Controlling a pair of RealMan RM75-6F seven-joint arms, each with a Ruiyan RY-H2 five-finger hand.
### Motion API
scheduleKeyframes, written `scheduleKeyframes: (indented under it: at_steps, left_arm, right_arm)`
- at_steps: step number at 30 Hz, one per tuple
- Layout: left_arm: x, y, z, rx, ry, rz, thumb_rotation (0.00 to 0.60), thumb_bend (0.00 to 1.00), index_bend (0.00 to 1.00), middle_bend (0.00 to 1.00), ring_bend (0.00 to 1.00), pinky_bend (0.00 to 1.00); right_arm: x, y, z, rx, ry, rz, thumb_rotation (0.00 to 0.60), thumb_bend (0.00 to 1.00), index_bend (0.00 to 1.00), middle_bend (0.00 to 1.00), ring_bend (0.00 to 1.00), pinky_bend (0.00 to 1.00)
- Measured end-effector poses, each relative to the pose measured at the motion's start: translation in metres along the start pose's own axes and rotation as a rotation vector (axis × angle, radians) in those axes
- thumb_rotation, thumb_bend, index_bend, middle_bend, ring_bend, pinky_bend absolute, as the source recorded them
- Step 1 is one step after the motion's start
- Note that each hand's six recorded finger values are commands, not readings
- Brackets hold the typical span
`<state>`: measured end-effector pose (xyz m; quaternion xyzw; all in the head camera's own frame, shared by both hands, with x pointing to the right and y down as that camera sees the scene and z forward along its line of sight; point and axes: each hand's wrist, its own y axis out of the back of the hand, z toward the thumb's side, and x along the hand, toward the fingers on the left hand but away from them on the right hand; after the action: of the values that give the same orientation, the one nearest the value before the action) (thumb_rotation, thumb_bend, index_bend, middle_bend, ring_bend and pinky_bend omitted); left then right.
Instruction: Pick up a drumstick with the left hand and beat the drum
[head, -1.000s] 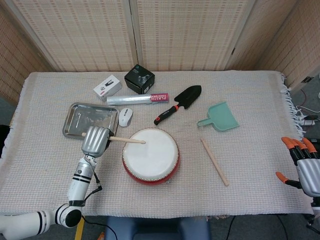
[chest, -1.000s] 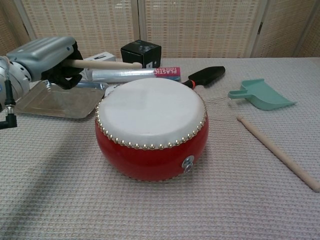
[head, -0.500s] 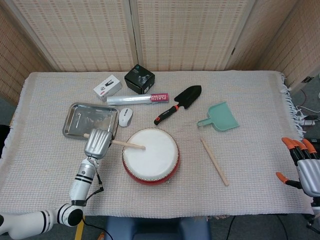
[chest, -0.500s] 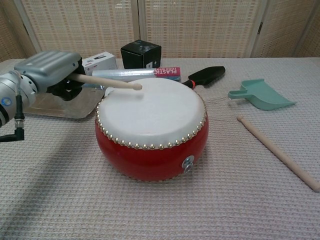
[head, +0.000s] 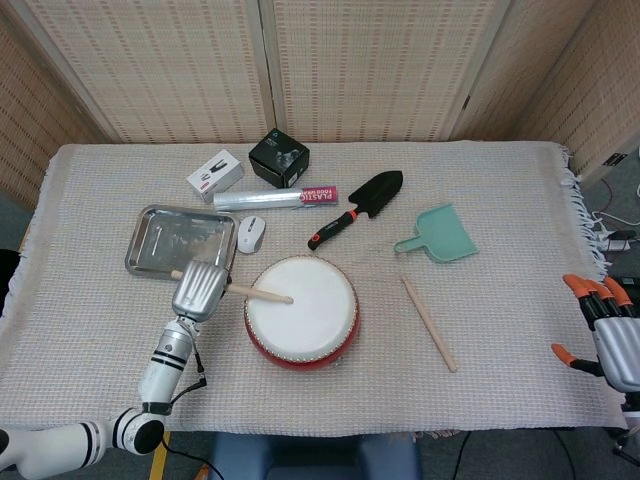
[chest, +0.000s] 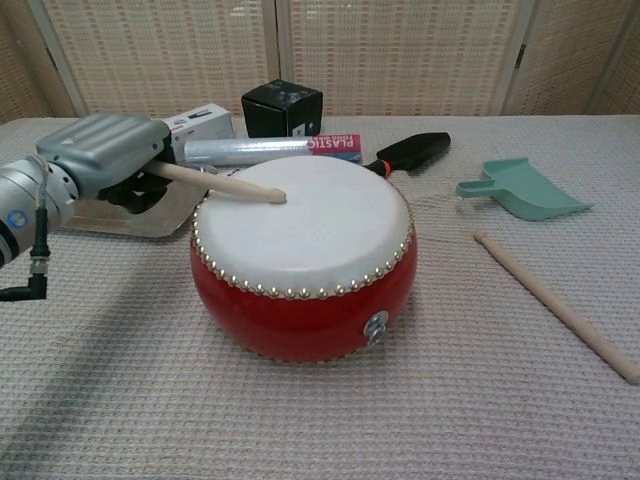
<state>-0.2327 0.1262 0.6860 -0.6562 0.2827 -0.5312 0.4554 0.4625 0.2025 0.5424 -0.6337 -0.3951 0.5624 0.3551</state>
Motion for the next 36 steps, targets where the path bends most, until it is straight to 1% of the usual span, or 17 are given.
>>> scheduleKeyframes:
  at_steps: [2, 8, 9, 11, 12, 15, 17, 19, 20, 22, 23, 26, 29, 31, 32, 35, 36]
  left_arm:
    - [0.0, 0.004, 0.0, -0.017, 0.005, 0.006, 0.6, 0.65, 1.0, 1.0, 1.0, 1.0]
    - [0.0, 0.038, -0.006, -0.229, 0.023, 0.071, 0.6, 0.65, 1.0, 1.0, 1.0, 1.0]
    - [0.0, 0.04, -0.007, -0.241, 0.022, 0.072, 0.6, 0.65, 1.0, 1.0, 1.0, 1.0]
    - [0.0, 0.039, -0.006, -0.234, 0.018, 0.06, 0.6, 0.65, 1.0, 1.0, 1.0, 1.0]
    - [0.0, 0.035, -0.006, -0.209, 0.015, 0.051, 0.6, 0.65, 1.0, 1.0, 1.0, 1.0]
    - [0.0, 0.02, -0.005, -0.097, 0.004, 0.021, 0.6, 0.65, 1.0, 1.0, 1.0, 1.0]
    - [-0.001, 0.007, -0.003, -0.012, -0.01, -0.013, 0.6, 0.65, 1.0, 1.0, 1.0, 1.0]
    - [-0.001, -0.001, -0.004, 0.024, -0.017, -0.042, 0.6, 0.65, 1.0, 1.0, 1.0, 1.0]
    - [-0.001, -0.001, -0.003, 0.022, -0.02, -0.048, 0.6, 0.65, 1.0, 1.0, 1.0, 1.0]
    - [-0.002, 0.004, -0.001, -0.021, -0.021, -0.044, 0.6, 0.65, 1.0, 1.0, 1.0, 1.0]
    - [-0.002, 0.008, -0.001, -0.052, -0.019, -0.038, 0.6, 0.65, 1.0, 1.0, 1.0, 1.0]
    - [-0.003, 0.026, -0.002, -0.188, -0.01, 0.001, 0.6, 0.65, 1.0, 1.0, 1.0, 1.0]
    - [-0.003, 0.037, -0.003, -0.265, -0.01, 0.03, 0.6, 0.65, 1.0, 1.0, 1.0, 1.0]
    - [-0.003, 0.037, -0.003, -0.262, -0.014, 0.032, 0.6, 0.65, 1.0, 1.0, 1.0, 1.0]
    - [-0.003, 0.035, -0.003, -0.238, -0.018, 0.028, 0.6, 0.65, 1.0, 1.0, 1.0, 1.0]
    - [-0.003, 0.024, -0.002, -0.139, -0.03, 0.012, 0.6, 0.65, 1.0, 1.0, 1.0, 1.0]
    - [-0.004, 0.018, -0.001, -0.083, -0.038, 0.002, 0.6, 0.65, 1.0, 1.0, 1.0, 1.0]
  right_arm:
    - [0.001, 0.0, 0.0, 0.0, 0.0, -0.002, 0.6, 0.18, 0.0, 0.09, 0.0, 0.0]
    - [0.0, 0.0, 0.001, -0.003, 0.005, -0.002, 0.6, 0.18, 0.0, 0.09, 0.0, 0.0]
    - [-0.001, 0.0, 0.001, -0.003, 0.004, -0.002, 0.6, 0.18, 0.0, 0.09, 0.0, 0.0]
    - [0.0, -0.001, 0.001, -0.004, 0.002, 0.0, 0.6, 0.18, 0.0, 0.09, 0.0, 0.0]
    - [0.0, -0.002, 0.0, -0.004, 0.0, 0.001, 0.6, 0.18, 0.0, 0.09, 0.0, 0.0]
    - [-0.001, -0.002, 0.0, -0.005, -0.001, 0.002, 0.6, 0.18, 0.0, 0.09, 0.0, 0.0]
    - [-0.001, -0.001, 0.0, -0.005, -0.001, 0.002, 0.6, 0.18, 0.0, 0.09, 0.0, 0.0]
    - [-0.001, -0.001, 0.0, -0.005, -0.001, 0.002, 0.6, 0.18, 0.0, 0.09, 0.0, 0.0]
    - [-0.001, -0.001, 0.0, -0.004, 0.0, 0.002, 0.6, 0.18, 0.0, 0.09, 0.0, 0.0]
    - [-0.002, -0.001, 0.001, -0.005, 0.003, 0.002, 0.6, 0.18, 0.0, 0.09, 0.0, 0.0]
    - [-0.002, -0.001, 0.001, -0.005, 0.005, 0.002, 0.6, 0.18, 0.0, 0.09, 0.0, 0.0]
    - [-0.003, -0.001, 0.002, -0.008, 0.007, 0.004, 0.6, 0.18, 0.0, 0.09, 0.0, 0.0]
    - [-0.003, -0.003, 0.002, -0.01, 0.005, 0.005, 0.6, 0.18, 0.0, 0.09, 0.0, 0.0]
    - [-0.002, -0.003, 0.001, -0.011, 0.003, 0.005, 0.6, 0.18, 0.0, 0.09, 0.0, 0.0]
    - [-0.003, -0.003, 0.0, -0.011, 0.001, 0.005, 0.6, 0.18, 0.0, 0.09, 0.0, 0.0]
    - [-0.002, -0.003, 0.0, -0.01, 0.0, 0.005, 0.6, 0.18, 0.0, 0.09, 0.0, 0.0]
    - [-0.002, -0.002, 0.0, -0.009, 0.0, 0.004, 0.6, 0.18, 0.0, 0.09, 0.0, 0.0]
